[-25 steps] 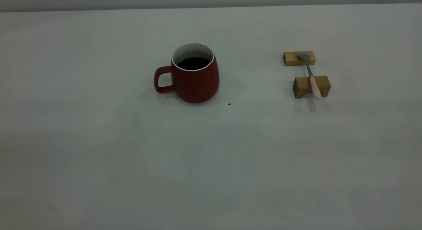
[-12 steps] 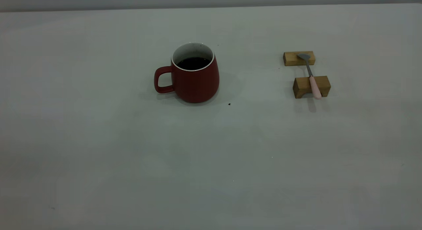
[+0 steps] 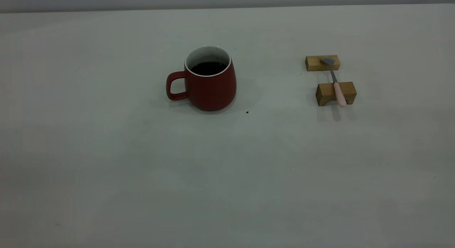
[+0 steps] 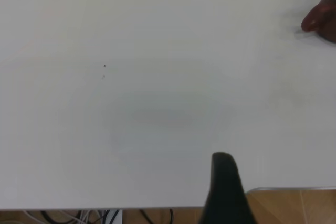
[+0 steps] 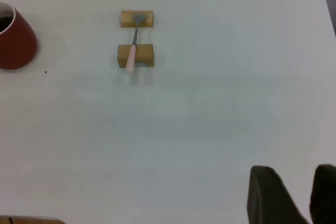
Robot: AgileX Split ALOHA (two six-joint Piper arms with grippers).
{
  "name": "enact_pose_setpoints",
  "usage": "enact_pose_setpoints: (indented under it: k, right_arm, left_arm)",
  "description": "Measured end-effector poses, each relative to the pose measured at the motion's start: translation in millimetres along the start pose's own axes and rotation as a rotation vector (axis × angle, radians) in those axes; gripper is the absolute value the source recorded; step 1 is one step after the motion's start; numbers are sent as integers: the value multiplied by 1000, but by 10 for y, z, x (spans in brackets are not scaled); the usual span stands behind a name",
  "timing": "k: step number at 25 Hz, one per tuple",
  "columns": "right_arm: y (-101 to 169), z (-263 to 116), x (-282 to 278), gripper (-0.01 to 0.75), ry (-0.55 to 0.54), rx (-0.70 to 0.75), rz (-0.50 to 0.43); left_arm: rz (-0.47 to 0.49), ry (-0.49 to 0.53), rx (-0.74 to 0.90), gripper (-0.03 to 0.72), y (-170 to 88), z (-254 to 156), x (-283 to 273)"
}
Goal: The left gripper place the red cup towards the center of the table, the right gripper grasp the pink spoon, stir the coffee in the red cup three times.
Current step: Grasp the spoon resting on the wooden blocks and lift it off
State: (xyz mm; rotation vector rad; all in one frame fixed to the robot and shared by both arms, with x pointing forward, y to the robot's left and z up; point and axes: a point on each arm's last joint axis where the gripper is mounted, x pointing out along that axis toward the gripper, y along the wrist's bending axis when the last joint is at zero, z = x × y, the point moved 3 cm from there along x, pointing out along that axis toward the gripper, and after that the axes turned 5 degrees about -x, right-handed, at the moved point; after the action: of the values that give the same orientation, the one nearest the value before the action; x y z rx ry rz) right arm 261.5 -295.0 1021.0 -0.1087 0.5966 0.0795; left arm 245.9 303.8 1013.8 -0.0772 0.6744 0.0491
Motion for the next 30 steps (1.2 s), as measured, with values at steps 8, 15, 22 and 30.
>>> enact_pose_setpoints:
  k: [8, 15, 22, 30]
  right_arm:
    - [43, 12, -4, 237, -9, 17, 35]
    - [-31, 483, 279, 326, 62, 34, 32]
    - [-119, 917, 1304, 595, 318, 45, 45]
    - [119, 840, 2658, 666, 624, -40, 148]
  left_arm:
    - [0, 0, 0, 595, 0, 0, 0]
    - [0, 0, 0, 595, 0, 0, 0]
    - [0, 1, 5, 595, 0, -1, 0]
    - [0, 1, 5, 595, 0, -1, 0]
